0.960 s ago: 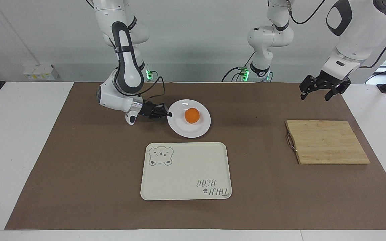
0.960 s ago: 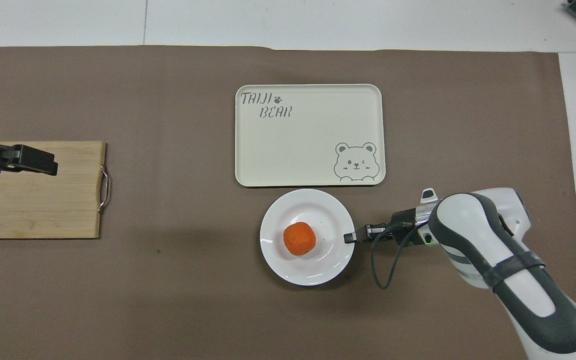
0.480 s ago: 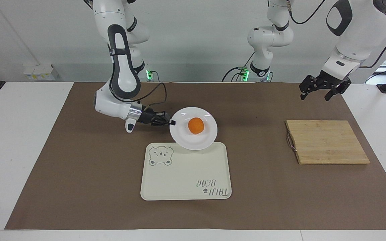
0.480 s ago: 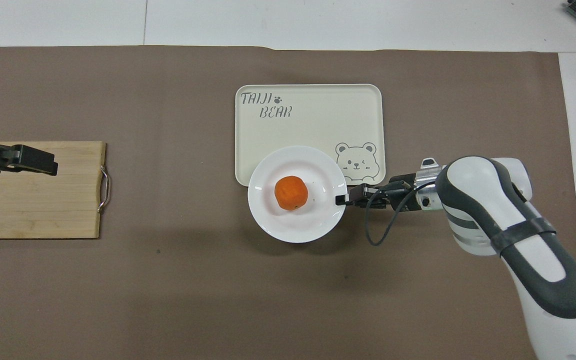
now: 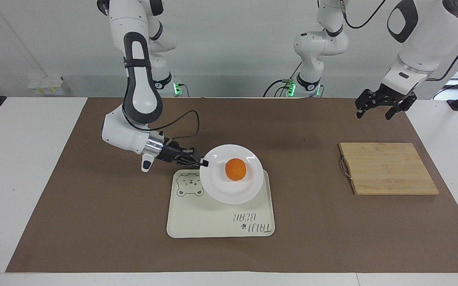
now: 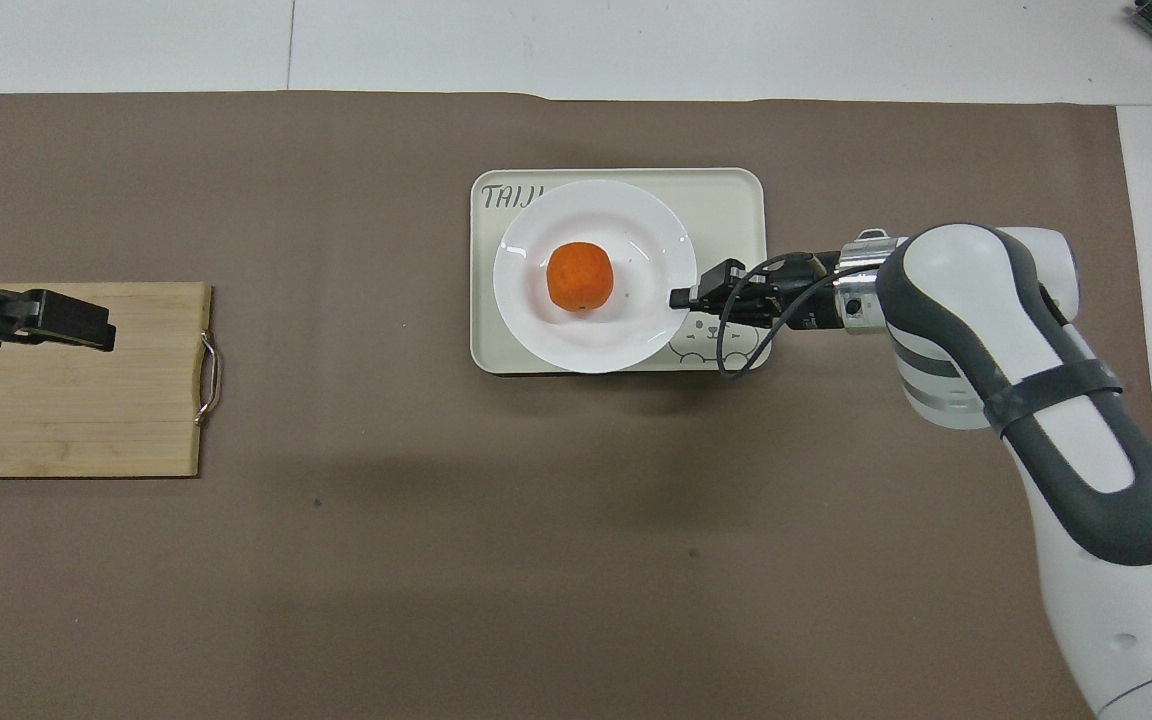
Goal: Place orange and plate with both arms
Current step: 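Slide the plate with the right gripper onto the bear tray, then open the right gripper and release the plate rim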
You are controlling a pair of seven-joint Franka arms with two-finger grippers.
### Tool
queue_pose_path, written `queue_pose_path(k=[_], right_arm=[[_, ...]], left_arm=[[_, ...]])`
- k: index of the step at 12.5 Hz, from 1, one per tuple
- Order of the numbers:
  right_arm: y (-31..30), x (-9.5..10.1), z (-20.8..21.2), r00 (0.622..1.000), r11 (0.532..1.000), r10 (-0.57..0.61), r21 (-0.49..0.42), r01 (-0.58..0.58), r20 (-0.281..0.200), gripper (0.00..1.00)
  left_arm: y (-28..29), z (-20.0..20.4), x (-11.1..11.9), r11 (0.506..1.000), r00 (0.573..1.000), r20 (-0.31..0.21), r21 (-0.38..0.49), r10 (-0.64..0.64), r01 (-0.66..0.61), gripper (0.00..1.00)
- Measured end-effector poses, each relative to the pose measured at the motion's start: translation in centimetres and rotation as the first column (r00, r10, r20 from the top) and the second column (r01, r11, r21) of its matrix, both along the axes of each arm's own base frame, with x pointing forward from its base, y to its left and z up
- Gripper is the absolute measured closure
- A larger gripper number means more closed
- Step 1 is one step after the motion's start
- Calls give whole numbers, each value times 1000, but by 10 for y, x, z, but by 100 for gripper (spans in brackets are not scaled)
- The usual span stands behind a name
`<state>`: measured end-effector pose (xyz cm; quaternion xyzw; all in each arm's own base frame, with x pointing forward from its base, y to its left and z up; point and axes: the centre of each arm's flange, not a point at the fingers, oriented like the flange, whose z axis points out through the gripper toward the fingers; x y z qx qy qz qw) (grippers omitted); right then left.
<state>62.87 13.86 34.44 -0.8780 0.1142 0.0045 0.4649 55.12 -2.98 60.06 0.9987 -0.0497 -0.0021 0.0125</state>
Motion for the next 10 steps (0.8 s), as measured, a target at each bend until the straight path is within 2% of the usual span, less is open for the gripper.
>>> queue_pose_path(k=[3,5,8,10], right_arm=[[-1,18,-15,999,999,-31,-16,31,-8,95],[-5,22,-23,999,999,-44,-28,44,-7,95],[-32,26,-46,999,998,-37,-47,38,25,95],[-34,25,-57,999,998,-32,-51,33,20,95]], left_arm=[[0,0,0,1000,1000,0,0,0,0,0],[0,0,0,1000,1000,0,0,0,0,0],[0,0,0,1000,1000,0,0,0,0,0],[0,0,0,1000,1000,0,0,0,0,0]])
